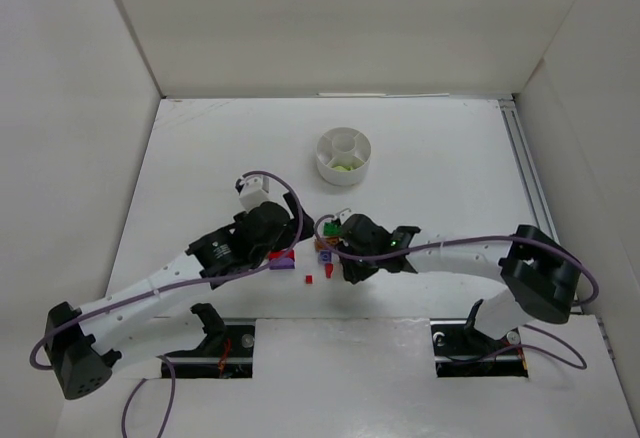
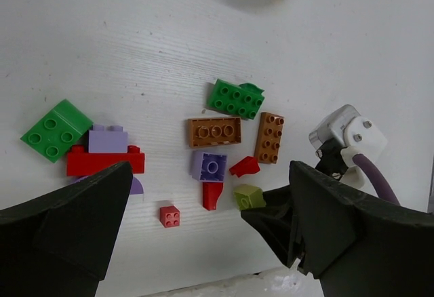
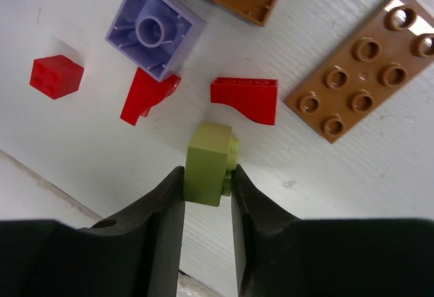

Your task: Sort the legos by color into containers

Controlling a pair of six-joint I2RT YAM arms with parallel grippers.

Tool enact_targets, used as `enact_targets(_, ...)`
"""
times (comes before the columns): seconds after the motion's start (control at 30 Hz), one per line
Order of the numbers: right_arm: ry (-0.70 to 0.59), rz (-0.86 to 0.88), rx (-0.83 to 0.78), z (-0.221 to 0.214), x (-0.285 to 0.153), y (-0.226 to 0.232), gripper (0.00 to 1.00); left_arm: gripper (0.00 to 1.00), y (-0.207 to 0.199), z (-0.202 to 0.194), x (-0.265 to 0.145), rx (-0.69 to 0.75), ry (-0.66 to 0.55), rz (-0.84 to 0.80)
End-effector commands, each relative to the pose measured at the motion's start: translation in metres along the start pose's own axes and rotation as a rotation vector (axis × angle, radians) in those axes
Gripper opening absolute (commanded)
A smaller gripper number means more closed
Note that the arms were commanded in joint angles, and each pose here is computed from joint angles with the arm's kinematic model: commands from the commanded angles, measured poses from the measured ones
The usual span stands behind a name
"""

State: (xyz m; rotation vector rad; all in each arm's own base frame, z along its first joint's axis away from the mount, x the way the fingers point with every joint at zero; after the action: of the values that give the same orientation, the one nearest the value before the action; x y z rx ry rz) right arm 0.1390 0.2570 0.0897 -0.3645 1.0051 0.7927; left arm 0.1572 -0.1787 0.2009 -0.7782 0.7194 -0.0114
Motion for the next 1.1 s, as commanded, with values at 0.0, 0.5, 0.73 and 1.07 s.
enact_targets(0.0,-0.047,-0.046,-0.001,0.015,-0.017,-0.002,0.30,1.00,-0.002,0.007,-0.007,-0.031,-0.036,-0.021)
enact_targets(0.5,-0.384,-0.343,-0.034,0.147,-0.100,-0.085,0.23,1.00,-0.007,0.010,0.001,0.017,-0.070,-0.014)
enact_targets(0.73,-0.384,-0.425,-0.019,0.193,-0.087,-0.139,0.24,1.00,-0.010,0.009,0.018,0.025,-0.040,0.008)
enact_targets(1.07,-0.333,-0.410,-0.001,0.209,-0.054,-0.178,0.30,1.00,-0.023,0.013,0.025,0.063,-0.036,0.013)
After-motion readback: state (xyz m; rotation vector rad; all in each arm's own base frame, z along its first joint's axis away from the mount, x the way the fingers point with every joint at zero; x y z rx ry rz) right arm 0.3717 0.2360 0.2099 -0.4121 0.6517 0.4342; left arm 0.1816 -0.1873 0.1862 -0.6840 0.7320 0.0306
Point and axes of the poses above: each gripper's point midway between its finger pads, its own x axis out along the fingers, its own y axis along the line the jaws close on, z = x × y, the point moved 7 cm from there along -x, back along the fingers, and after that the axes turned 15 degrees about -x, right-handed, at the moved point
